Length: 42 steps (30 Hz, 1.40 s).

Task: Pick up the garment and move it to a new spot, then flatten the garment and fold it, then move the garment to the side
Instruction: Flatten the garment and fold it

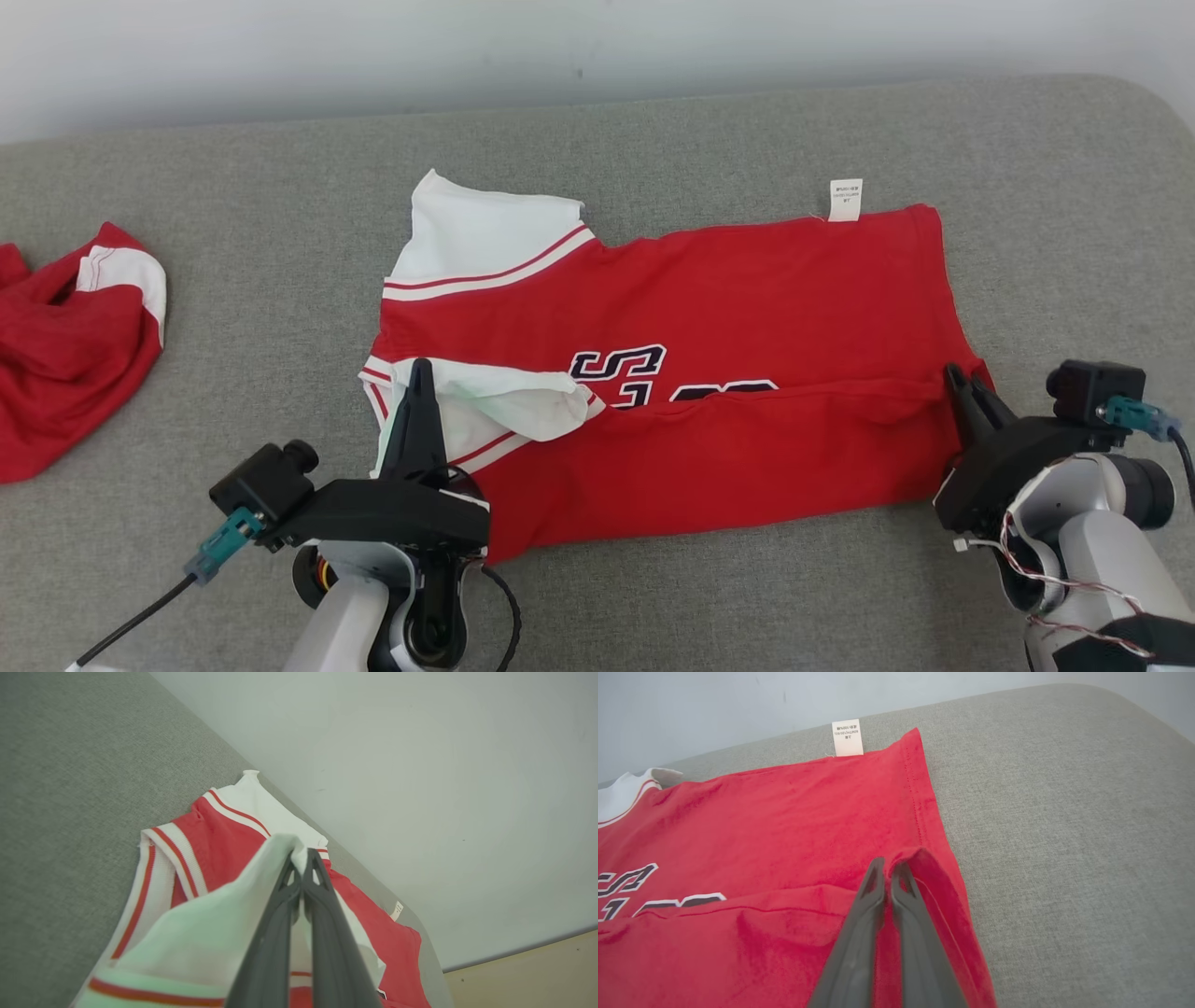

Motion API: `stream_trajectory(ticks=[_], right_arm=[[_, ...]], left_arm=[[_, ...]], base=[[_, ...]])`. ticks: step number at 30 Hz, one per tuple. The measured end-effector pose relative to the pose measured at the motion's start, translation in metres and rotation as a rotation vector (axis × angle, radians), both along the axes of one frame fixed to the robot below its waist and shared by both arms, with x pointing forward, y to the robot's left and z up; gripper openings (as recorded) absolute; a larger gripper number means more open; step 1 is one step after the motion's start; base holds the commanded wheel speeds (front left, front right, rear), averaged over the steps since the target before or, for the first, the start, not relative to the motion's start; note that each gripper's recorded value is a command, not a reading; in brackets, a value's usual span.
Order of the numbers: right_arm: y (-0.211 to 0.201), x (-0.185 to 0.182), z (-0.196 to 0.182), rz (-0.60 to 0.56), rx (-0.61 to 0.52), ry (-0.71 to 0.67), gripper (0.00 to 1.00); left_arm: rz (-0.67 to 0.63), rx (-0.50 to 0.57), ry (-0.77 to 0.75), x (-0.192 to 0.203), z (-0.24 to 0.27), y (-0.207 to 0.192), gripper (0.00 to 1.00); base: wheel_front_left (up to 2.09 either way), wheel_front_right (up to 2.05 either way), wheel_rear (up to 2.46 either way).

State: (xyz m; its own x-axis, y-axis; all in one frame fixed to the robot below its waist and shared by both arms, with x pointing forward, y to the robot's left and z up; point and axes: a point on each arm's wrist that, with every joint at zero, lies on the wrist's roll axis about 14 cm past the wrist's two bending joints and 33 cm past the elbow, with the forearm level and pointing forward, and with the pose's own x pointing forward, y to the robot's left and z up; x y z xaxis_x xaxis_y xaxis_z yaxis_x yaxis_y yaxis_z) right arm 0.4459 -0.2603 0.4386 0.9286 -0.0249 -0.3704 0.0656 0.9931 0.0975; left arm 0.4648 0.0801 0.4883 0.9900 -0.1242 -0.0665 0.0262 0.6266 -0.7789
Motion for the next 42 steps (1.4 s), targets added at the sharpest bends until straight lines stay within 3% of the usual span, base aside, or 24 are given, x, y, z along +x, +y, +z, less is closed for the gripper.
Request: stream_trajectory(ticks=[1,2,3,4,8,14,21,23,31,37,42], right_arm=[[0.001,0.002,0.000,0.007,0.001,0.003,0.26],[0.003,0.004,0.001,0.016,-0.005,0.004,0.79],[0.004,0.005,0.001,0.021,-0.007,0.003,1.00],[0.004,0.007,0.003,0.021,-0.009,-0.006,1.00],[0.003,0.007,0.006,0.020,-0.014,-0.023,1.00],[-0.014,-0.007,0.012,-0.038,0.003,-0.042,1.00],[-0.029,-0.043,0.005,-0.105,0.010,0.047,1.00],[-0.030,-0.054,0.001,-0.116,0.005,0.087,1.00],[-0.025,-0.065,-0.010,-0.119,-0.025,0.207,1.00],[-0.025,-0.055,-0.013,-0.114,-0.065,0.266,1.00],[-0.026,-0.051,-0.022,-0.116,-0.072,0.321,1.00]], left_arm=[[-0.001,0.002,-0.001,0.001,0.000,0.000,0.00],[-0.003,0.007,-0.003,0.001,0.001,-0.001,0.00],[0.002,0.016,-0.004,0.002,0.002,0.000,0.39],[0.004,0.035,-0.010,0.003,0.003,0.001,1.00],[0.017,0.125,-0.044,0.003,0.010,0.006,1.00],[0.044,0.438,-0.114,-0.009,0.016,0.024,1.00],[-0.120,0.791,-0.037,-0.045,-0.027,0.023,1.00],[-0.158,0.848,0.018,-0.054,-0.041,0.025,1.00],[-0.204,0.972,0.251,-0.063,-0.081,0.044,1.00],[-0.237,0.948,0.439,-0.073,-0.111,0.048,1.00],[-0.242,0.929,0.465,-0.070,-0.114,0.048,1.00]], base=[[0.00,0.00,0.00],[0.00,0.00,0.00],[0.00,0.00,0.00],[0.00,0.00,0.00],[0.00,0.00,0.00],[0.00,0.00,0.00],[0.00,0.00,0.00],[0.00,0.00,0.00],[0.00,0.00,0.00],[0.00,0.00,0.00],[0.00,0.00,0.00]])
